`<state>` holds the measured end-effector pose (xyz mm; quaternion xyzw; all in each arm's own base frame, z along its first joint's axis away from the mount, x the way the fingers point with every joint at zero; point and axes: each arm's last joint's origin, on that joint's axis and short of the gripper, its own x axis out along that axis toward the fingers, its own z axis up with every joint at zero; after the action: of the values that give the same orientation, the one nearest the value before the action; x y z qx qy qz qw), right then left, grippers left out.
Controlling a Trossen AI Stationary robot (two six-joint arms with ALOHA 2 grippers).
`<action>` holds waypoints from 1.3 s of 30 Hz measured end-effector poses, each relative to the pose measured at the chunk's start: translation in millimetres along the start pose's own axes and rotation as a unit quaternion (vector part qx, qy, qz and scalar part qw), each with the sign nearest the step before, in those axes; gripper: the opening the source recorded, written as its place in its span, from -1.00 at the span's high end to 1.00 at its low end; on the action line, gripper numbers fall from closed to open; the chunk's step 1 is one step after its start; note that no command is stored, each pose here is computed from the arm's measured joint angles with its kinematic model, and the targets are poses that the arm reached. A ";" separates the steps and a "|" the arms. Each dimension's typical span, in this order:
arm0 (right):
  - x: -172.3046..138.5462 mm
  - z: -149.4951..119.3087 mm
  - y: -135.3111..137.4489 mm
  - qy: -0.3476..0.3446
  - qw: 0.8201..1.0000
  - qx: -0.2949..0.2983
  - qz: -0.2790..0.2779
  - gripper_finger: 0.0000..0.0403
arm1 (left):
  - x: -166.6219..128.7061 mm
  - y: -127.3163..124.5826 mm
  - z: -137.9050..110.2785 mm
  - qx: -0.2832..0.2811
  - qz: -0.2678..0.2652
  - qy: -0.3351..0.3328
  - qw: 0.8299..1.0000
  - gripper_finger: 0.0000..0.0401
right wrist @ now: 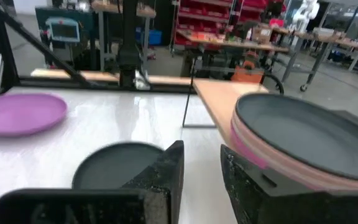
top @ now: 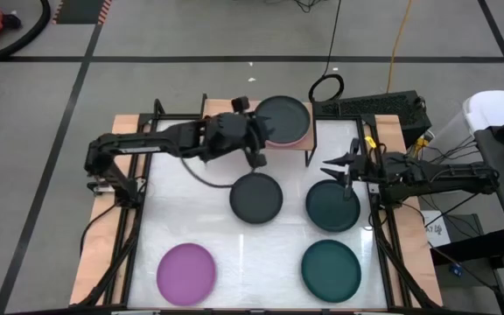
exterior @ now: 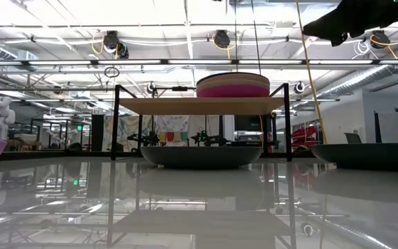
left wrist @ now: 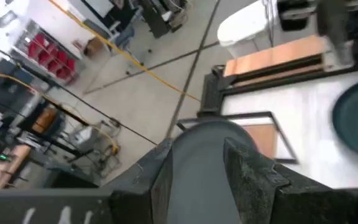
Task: Place and stack plates onto a shelf
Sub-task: Put the top dark green plate on the shelf
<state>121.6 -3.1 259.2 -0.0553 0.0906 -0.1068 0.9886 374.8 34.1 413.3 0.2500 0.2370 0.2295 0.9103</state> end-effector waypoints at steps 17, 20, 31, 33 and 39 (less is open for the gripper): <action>-4.8 -2.8 1.4 0.009 0.998 0.039 0.039 0.55 | -71.3 -89.2 -125.8 -0.212 0.006 -0.148 0.966 0.27; -4.4 -2.5 1.4 0.008 0.998 0.048 0.039 0.55 | -73.9 -100.1 -147.4 -0.228 0.015 -0.191 0.954 0.27; 8.8 -1.5 5.7 0.046 0.995 0.073 0.053 0.55 | -75.3 -106.2 -168.9 -0.267 0.014 -0.208 0.941 0.27; 15.6 2.6 8.4 0.065 0.992 0.081 0.068 0.55 | -75.2 -106.1 -168.9 -0.267 0.014 -0.208 0.941 0.27; 40.1 -2.9 28.4 0.151 0.982 0.056 0.096 0.55 | -75.2 -106.1 -168.8 -0.269 0.013 -0.209 0.940 0.27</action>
<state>165.3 15.3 246.1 0.0263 0.2377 -0.0233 0.9707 255.5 -29.5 248.6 0.0411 -0.0320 0.2393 0.9695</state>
